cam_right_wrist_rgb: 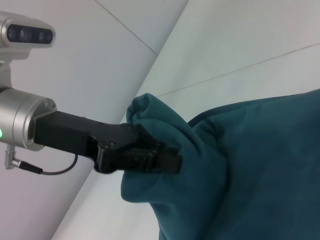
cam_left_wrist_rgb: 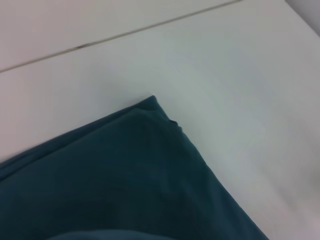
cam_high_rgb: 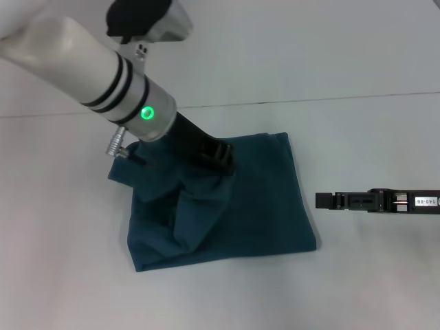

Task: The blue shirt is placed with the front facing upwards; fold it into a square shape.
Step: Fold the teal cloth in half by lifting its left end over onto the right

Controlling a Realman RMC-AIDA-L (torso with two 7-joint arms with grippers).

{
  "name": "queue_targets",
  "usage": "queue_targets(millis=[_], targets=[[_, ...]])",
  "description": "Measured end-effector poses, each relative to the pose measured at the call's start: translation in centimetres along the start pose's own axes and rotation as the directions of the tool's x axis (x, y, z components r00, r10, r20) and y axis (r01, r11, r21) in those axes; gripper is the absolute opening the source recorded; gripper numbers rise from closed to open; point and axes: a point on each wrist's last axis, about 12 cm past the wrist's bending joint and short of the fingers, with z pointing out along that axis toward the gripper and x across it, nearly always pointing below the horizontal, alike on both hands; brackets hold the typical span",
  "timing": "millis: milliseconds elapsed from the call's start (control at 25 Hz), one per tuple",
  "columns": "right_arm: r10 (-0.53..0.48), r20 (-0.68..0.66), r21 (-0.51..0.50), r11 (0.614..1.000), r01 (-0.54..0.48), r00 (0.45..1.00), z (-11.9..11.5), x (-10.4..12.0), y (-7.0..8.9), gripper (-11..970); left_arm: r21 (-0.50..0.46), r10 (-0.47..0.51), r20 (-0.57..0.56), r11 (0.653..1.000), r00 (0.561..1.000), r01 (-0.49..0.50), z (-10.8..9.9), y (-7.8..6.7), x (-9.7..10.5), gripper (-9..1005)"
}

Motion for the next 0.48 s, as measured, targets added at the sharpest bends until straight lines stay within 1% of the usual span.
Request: queue_targets(millis=[240,480], targets=[[0.001,-0.012,0.006,1.0,-0.001,1.0,0.0,0.1,-0.1,802,0.009,0.058,-0.013,0.998,0.998,-0.058,1.0,-1.6,-0.3,79],[0.002,-0.013,0.009,1.0,-0.002,1.0,0.0,0.1,-0.1,802,0.012,0.07,-0.001,0.998,0.998,-0.07,1.2,-2.1,-0.6,79]])
